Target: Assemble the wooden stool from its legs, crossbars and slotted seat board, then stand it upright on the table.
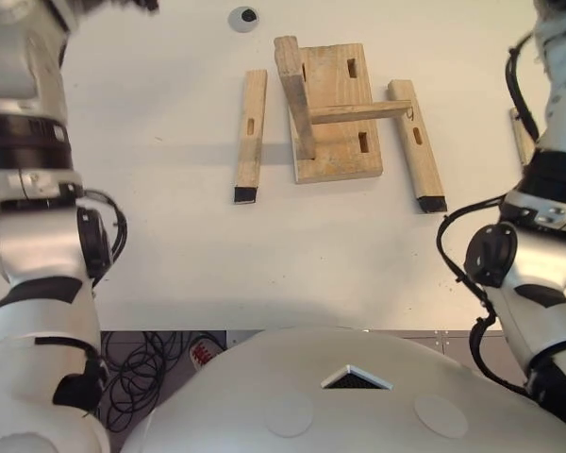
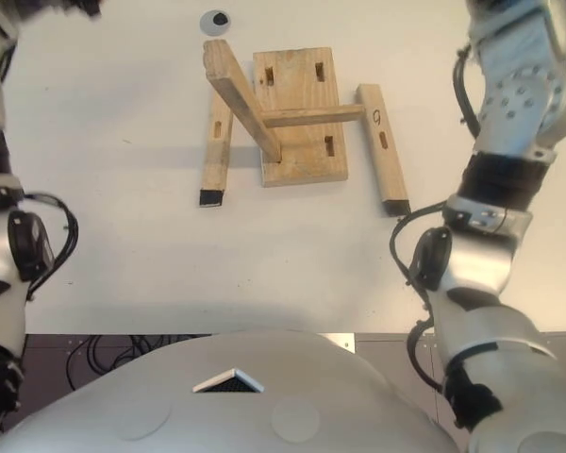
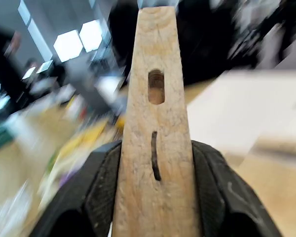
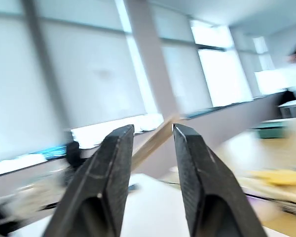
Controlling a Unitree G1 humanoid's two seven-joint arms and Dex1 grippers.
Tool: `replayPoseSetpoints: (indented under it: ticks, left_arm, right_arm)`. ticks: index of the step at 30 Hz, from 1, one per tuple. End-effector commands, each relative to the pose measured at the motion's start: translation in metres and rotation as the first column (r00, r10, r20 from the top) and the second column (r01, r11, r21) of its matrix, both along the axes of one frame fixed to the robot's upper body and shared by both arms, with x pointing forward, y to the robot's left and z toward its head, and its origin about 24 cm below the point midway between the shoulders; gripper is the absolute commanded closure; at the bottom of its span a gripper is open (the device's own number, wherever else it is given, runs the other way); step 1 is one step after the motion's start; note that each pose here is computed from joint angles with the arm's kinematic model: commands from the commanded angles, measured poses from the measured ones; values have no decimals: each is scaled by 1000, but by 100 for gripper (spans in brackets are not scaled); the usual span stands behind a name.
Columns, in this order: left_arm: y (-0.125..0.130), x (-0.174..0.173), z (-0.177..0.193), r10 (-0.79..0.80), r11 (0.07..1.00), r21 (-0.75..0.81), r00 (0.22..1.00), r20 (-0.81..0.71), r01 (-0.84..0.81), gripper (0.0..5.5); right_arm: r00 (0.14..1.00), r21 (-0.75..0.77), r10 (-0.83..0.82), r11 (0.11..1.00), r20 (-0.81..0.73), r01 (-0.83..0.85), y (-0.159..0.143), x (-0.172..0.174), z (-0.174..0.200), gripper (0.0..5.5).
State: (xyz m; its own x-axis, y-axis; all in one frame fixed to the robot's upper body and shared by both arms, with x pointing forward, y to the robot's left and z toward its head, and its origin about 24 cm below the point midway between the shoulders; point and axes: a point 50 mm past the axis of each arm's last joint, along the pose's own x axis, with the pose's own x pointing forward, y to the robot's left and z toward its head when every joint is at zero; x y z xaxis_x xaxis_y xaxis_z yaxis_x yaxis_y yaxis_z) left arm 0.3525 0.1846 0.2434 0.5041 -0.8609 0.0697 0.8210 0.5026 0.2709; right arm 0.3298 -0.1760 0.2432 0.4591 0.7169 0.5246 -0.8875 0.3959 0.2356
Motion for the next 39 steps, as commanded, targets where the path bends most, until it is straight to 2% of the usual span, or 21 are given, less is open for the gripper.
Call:
replayPoseSetpoints:
  ticks: [1,6,9,12,16,23,29,30,36,39]
  left_arm:
    - [-26,-15,34,-253,959,-116,966,46,257,349]
    - [-50,-36,33,-486,853,-237,873,-37,465,349]
    - [-58,-45,21,-533,832,-246,840,-103,498,349]
    - [-62,-47,12,-546,827,-252,824,-149,502,349]
    - [-64,-50,2,-555,824,-256,810,-187,506,349]
    - [-68,-54,-4,-561,822,-256,801,-209,509,349]
    - [-68,-49,-5,-526,848,-202,823,-212,490,349]
    - [-67,-46,-4,-510,857,-201,835,-207,474,313]
    - [-64,-37,7,-456,879,-227,878,-146,419,244]
    - [-57,-31,14,-411,886,-287,903,-123,364,215]
  right_arm:
    - [978,51,197,978,63,-201,8,-9,27,340]
    - [926,175,355,911,128,-373,5,-25,35,258]
    - [903,212,406,879,142,-428,1,-30,37,216]
    - [869,229,464,839,172,-494,-2,-36,40,212]
    - [859,226,487,829,155,-511,-1,-36,37,212]
    - [865,141,493,854,95,-501,8,-35,22,308]
    - [892,91,445,888,81,-451,11,-32,14,332]
    - [907,102,413,902,87,-420,9,-30,14,334]
    - [973,145,197,966,120,-213,-4,-11,19,345]
    - [989,107,94,989,112,-106,-18,-2,15,347]
